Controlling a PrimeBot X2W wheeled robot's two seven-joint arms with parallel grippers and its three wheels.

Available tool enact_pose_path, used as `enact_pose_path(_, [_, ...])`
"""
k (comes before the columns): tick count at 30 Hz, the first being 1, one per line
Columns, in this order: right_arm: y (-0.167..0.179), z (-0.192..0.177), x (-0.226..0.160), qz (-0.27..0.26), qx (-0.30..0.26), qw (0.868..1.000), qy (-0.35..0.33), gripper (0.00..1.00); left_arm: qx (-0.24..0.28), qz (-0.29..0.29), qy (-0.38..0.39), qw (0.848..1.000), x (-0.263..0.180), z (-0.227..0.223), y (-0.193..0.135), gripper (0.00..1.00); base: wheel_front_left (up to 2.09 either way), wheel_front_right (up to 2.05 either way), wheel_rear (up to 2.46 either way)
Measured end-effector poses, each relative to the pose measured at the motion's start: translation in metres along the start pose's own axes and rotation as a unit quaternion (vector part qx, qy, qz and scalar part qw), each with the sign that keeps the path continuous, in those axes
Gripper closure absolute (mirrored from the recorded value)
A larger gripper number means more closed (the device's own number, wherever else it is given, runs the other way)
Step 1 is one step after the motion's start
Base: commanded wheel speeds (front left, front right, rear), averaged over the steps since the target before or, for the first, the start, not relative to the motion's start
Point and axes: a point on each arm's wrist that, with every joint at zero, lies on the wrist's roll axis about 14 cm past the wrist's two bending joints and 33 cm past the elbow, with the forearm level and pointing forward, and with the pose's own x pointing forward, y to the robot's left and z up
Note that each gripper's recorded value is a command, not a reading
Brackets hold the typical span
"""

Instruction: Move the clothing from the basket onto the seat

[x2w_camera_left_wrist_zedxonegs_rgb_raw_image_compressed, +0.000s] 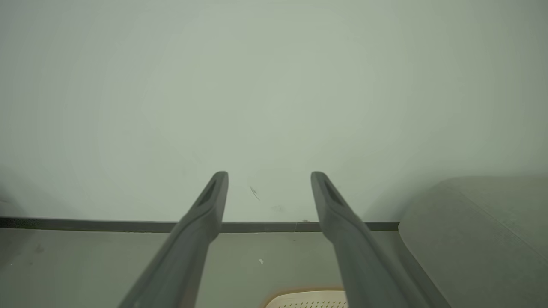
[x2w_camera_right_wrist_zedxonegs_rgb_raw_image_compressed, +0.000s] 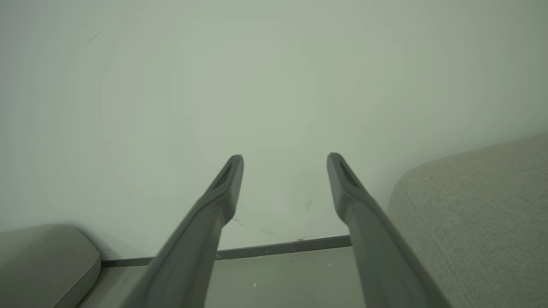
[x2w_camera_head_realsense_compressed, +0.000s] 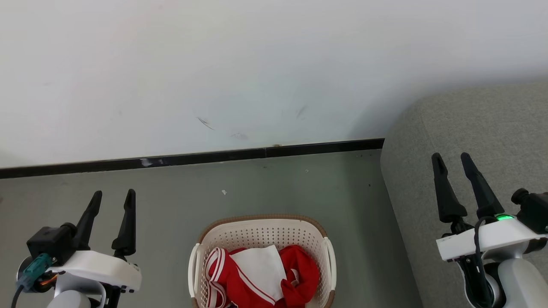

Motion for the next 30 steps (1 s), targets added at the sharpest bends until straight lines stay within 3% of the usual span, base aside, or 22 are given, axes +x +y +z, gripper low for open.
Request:
enact_pose_path(18, [-0.003, -0.003, 0.0, 0.0, -0.012, 1.0, 0.005, 0.0, -0.005, -0.002, -0.003, 1.0, 0.0, -0.001, -0.004, 0.0, 0.0, 0.0, 0.0])
enact_pose_path(30, [-0.012, -0.007, 0.001, -0.014, -0.022, 1.0, 0.009, 0.0, -0.01, -0.037, 0.027, 0.999, 0.0, -0.023, -0.023, 0.0, 0.0, 0.0, 0.0])
